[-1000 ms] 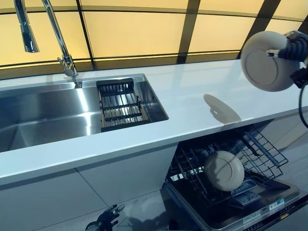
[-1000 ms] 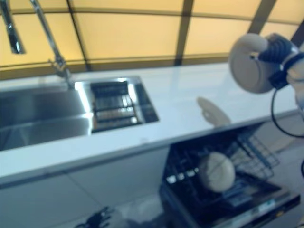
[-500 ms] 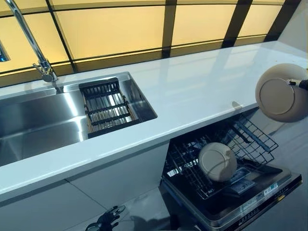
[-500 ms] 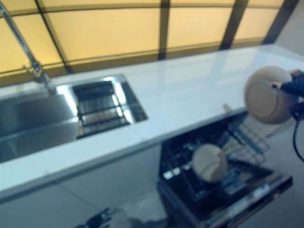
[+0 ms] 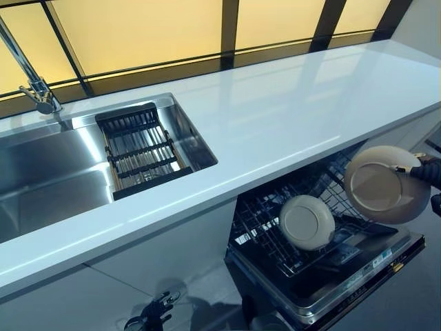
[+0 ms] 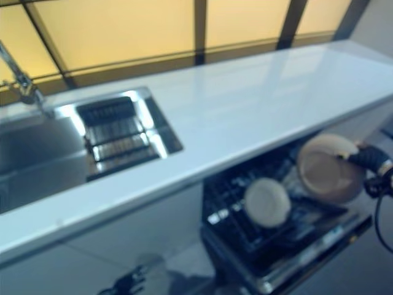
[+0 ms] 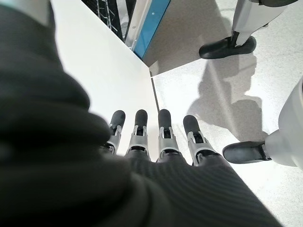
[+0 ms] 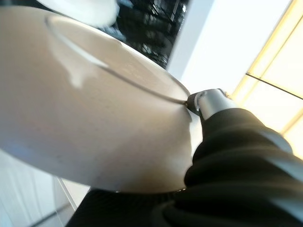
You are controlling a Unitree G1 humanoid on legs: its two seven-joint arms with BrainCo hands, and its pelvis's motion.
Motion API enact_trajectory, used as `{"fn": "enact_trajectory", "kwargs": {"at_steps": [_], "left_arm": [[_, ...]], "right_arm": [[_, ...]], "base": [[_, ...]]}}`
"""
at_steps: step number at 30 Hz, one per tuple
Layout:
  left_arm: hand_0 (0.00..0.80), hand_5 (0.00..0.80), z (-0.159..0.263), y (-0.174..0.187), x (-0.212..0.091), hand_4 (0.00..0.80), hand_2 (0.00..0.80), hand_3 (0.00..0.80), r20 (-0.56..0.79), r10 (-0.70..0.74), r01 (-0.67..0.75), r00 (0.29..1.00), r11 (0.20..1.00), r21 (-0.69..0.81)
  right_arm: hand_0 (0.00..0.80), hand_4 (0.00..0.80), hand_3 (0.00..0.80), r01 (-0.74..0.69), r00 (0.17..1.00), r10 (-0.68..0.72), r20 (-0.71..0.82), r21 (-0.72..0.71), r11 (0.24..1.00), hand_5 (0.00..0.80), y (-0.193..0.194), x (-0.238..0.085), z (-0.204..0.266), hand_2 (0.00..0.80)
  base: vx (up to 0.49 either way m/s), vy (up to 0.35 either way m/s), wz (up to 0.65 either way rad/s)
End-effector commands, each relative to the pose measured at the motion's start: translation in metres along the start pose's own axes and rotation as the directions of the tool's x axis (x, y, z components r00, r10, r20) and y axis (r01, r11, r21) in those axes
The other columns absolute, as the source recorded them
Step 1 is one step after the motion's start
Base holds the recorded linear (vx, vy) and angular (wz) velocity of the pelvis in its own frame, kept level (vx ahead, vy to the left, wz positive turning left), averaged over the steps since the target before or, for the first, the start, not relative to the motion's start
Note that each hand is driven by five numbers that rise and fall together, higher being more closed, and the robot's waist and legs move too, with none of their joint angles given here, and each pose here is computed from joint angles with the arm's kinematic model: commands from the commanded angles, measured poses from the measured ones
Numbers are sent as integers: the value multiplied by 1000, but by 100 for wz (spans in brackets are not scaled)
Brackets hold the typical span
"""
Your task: Take plates into dishwasher
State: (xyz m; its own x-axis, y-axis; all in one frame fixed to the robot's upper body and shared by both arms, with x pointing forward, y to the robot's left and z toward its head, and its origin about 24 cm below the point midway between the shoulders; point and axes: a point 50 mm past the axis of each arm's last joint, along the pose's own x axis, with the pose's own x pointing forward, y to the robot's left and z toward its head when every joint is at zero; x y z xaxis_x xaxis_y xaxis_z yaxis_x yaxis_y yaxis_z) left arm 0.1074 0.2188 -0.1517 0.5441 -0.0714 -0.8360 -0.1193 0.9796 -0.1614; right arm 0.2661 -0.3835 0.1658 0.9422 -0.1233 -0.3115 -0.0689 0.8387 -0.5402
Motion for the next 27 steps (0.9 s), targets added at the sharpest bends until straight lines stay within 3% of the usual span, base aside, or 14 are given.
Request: {"fn": "enact_trajectory", "kwargs": {"at_steps": [1, 9, 27], "left_arm": [[0, 0, 18, 11, 1, 0, 0, 0, 74, 28, -29, 997, 1000, 11], [0, 0, 20, 7, 3, 0, 0, 0, 89, 24, -23, 996, 1000, -10], [0, 0, 30, -4, 7, 0, 0, 0, 120, 1, 1, 993, 1000, -16]], "right_arm": [[800, 800, 800, -47, 990, 34, 137, 89, 995, 800, 14, 6, 23, 800], [800, 800, 800, -134, 985, 118, 123, 129, 983, 800, 71, 18, 4, 800], [800, 800, 800, -151, 980, 145, 135, 36, 988, 800, 111, 30, 11, 800]], "base": [[0, 0, 0], [-9, 8, -3], [-7, 2, 0]]}}
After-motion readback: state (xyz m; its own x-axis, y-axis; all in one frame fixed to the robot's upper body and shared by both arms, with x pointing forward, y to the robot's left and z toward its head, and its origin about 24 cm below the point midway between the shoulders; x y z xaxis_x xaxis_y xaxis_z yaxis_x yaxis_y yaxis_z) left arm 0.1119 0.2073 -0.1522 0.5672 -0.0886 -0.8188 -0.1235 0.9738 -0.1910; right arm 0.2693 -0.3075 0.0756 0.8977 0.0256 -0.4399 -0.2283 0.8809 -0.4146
